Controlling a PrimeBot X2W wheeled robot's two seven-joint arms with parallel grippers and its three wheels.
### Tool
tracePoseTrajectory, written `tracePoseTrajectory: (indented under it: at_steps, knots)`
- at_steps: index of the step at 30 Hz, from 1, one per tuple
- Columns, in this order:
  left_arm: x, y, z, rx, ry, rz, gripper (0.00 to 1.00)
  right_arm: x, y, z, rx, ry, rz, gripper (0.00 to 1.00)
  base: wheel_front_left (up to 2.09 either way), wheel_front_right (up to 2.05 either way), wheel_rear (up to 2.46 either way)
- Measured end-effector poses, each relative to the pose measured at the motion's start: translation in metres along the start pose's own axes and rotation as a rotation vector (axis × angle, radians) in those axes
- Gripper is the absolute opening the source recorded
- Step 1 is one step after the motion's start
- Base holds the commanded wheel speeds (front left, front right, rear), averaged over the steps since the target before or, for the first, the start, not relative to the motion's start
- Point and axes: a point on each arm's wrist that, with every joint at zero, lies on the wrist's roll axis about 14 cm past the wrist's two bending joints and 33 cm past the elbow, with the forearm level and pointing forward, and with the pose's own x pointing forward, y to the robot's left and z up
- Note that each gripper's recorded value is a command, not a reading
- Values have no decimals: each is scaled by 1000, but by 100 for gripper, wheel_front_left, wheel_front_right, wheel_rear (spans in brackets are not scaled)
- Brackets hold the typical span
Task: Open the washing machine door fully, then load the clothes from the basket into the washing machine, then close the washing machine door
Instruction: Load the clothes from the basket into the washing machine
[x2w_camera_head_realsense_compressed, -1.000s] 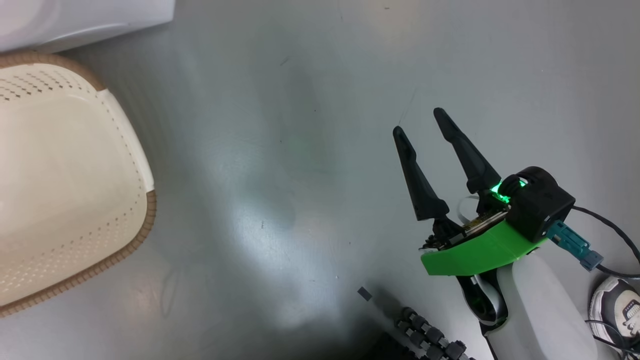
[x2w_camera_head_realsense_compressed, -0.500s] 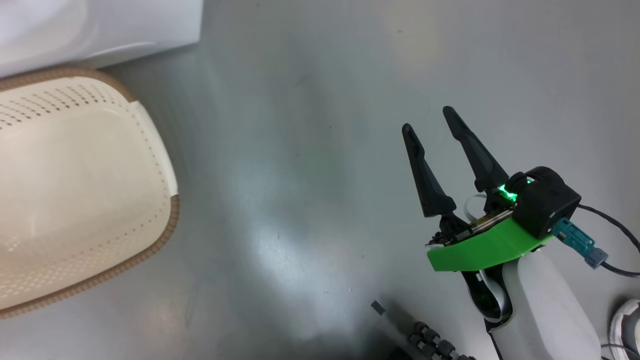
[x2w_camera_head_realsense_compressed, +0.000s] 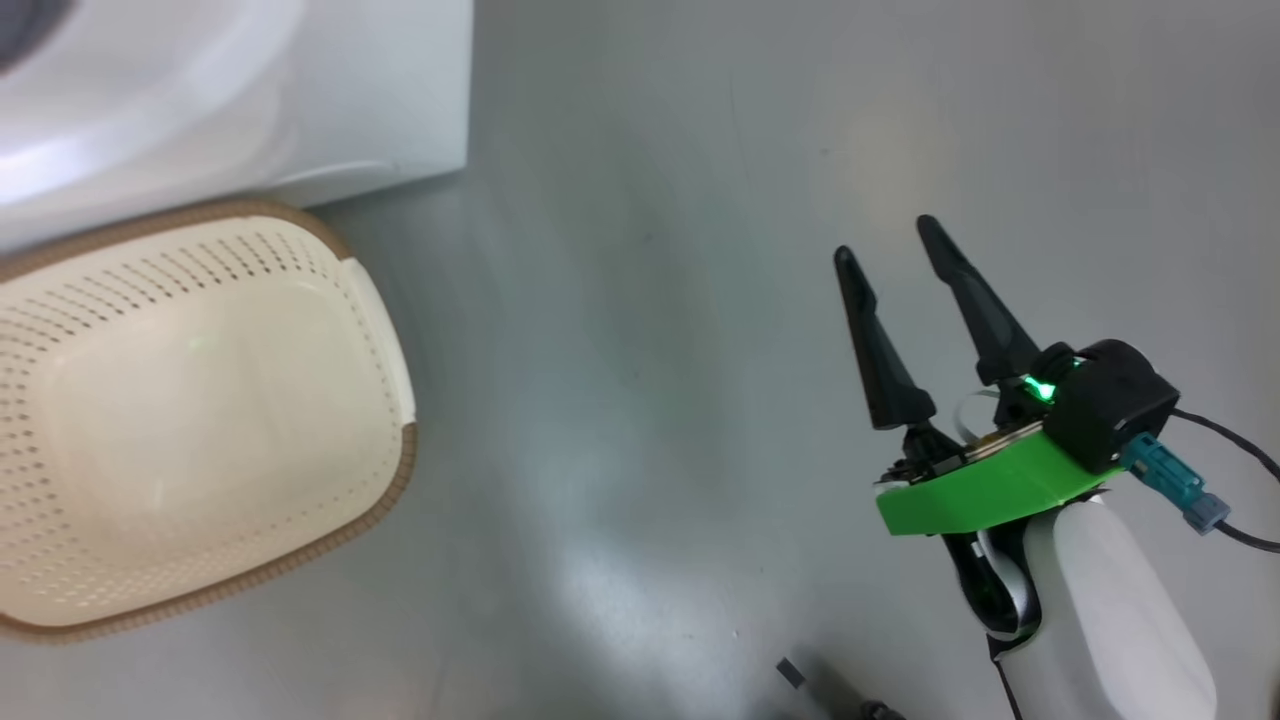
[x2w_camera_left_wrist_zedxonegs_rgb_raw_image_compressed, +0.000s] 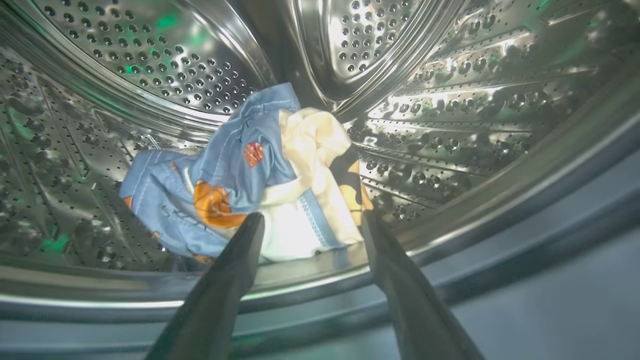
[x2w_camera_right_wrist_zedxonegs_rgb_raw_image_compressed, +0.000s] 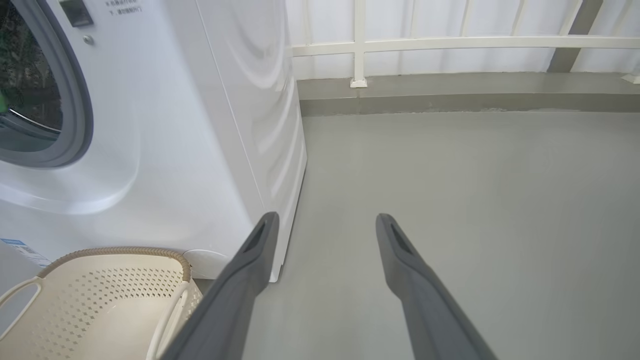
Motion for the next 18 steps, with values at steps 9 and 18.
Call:
tracePoseTrajectory:
  at_steps: [9, 18]
  knots:
    - [-48, -14, -10, -46, -5, -32, 100, -10, -2, 26, -20, -55, -11, 100, 0, 0, 0]
    - [-101, -23, -11, -183, -30, -22, 100, -28, 4, 45, -31, -93, -5, 100, 0, 0, 0]
